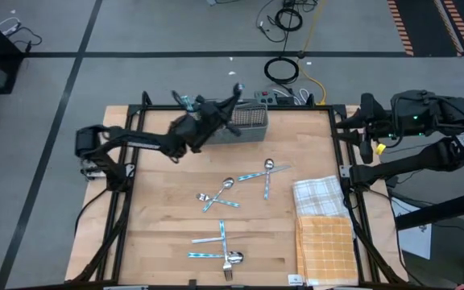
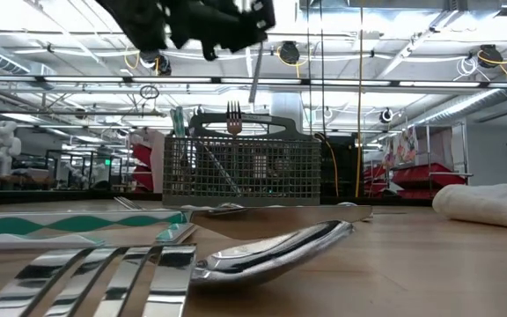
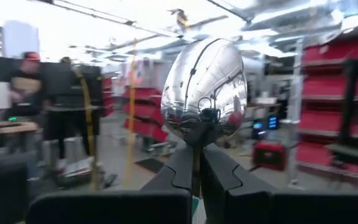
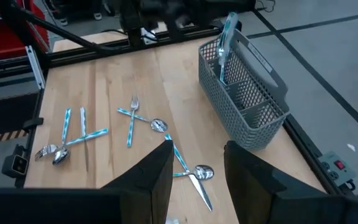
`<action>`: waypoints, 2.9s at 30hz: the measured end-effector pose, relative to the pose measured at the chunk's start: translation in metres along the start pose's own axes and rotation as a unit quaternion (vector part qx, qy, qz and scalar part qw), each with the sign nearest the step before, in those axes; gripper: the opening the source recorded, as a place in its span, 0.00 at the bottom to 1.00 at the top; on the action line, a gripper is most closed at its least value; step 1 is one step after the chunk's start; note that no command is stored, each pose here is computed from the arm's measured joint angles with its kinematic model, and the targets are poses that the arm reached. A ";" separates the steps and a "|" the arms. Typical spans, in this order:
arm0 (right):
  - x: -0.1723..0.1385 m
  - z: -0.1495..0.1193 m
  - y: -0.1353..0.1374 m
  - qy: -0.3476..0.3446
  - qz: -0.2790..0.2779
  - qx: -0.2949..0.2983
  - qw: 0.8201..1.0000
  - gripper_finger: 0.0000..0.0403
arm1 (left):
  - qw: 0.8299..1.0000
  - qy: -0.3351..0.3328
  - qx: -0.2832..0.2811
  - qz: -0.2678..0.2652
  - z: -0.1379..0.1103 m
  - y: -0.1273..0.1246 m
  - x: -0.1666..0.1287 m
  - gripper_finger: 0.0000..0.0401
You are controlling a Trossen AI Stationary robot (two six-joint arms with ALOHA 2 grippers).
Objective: Sort silverware
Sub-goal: Put the spoon into the middle right section of the utensil holder
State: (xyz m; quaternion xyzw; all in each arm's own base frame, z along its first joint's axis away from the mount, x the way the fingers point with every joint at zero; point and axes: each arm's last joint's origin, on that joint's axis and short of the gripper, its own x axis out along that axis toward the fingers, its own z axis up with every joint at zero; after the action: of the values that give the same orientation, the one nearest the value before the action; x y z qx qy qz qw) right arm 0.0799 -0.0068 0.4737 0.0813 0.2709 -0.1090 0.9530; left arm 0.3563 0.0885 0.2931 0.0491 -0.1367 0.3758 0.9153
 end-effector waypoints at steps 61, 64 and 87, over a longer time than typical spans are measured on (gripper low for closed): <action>0.000 0.000 0.001 0.003 0.017 0.002 1.000 0.33 | 0.997 0.058 0.041 0.007 -0.092 0.006 0.022 0.37; 0.000 0.000 0.001 0.003 0.017 0.006 1.000 0.33 | 0.998 0.052 0.038 0.007 -0.086 0.007 0.022 0.39; 0.212 -0.042 -0.005 0.104 -0.091 -0.029 0.990 0.33 | 0.987 -0.122 -0.079 -0.070 0.176 0.050 -0.085 0.39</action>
State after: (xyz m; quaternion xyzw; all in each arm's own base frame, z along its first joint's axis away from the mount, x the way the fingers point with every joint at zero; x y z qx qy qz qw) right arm 0.2334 -0.0370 0.3248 0.0397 0.3778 -0.1789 0.9076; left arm 0.2261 0.0330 0.4365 0.0320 -0.2731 0.2904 0.9166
